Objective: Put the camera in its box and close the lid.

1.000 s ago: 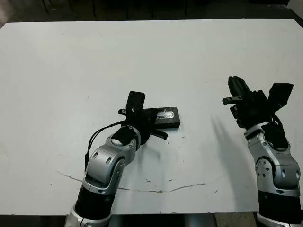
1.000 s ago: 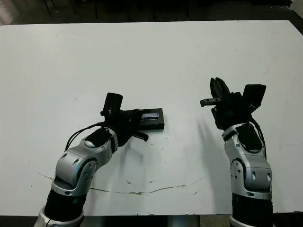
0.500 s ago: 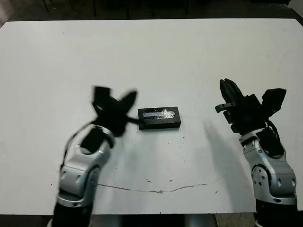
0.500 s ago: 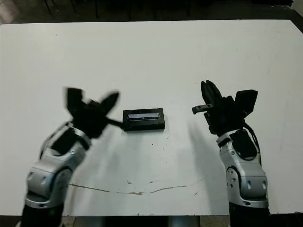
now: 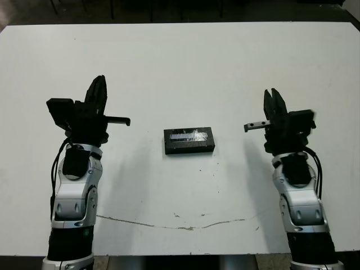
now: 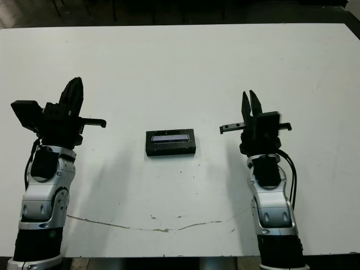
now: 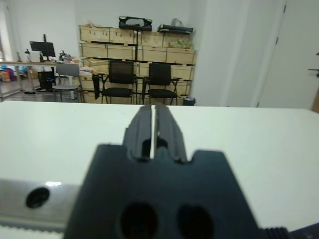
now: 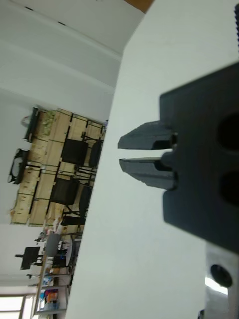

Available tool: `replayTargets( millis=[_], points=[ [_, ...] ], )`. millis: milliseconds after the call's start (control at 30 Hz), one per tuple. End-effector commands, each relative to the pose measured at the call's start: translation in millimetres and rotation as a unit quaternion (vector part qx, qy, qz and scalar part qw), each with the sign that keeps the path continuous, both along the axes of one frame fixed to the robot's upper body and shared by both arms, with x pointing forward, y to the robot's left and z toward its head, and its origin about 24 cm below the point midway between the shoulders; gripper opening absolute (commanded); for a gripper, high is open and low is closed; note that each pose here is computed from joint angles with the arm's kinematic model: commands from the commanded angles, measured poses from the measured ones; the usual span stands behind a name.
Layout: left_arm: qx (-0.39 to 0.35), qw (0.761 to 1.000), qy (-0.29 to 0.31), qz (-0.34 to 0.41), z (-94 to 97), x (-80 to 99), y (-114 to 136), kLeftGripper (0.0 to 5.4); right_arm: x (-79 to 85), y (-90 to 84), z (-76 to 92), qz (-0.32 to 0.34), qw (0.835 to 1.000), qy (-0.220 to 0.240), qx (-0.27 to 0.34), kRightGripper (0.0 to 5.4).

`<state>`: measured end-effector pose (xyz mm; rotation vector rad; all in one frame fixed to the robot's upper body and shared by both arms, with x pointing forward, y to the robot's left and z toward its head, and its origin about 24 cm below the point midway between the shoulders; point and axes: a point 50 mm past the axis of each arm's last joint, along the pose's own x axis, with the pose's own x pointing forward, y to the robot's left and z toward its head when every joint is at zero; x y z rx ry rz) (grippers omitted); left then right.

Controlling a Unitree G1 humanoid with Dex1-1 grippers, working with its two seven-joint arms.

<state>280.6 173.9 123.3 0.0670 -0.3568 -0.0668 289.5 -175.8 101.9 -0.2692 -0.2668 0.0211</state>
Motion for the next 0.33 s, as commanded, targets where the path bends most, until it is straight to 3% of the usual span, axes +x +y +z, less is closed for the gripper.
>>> replayTargets(
  millis=[33, 333],
  points=[
    [0.018, 0.999, 0.027, 0.005, -17.6, -0.9, 2.8, 0.01, 3.6, -5.0, -2.6, 0.0, 0.999, 0.013, 0.049, 0.0],
    [-0.019, 0.999, 0.048, 0.009, -24.0, 1.9, -5.4, 0.01, 4.5, -9.9, 5.9, 0.012, 0.996, 0.024, 0.085, 0.0]
  ],
)
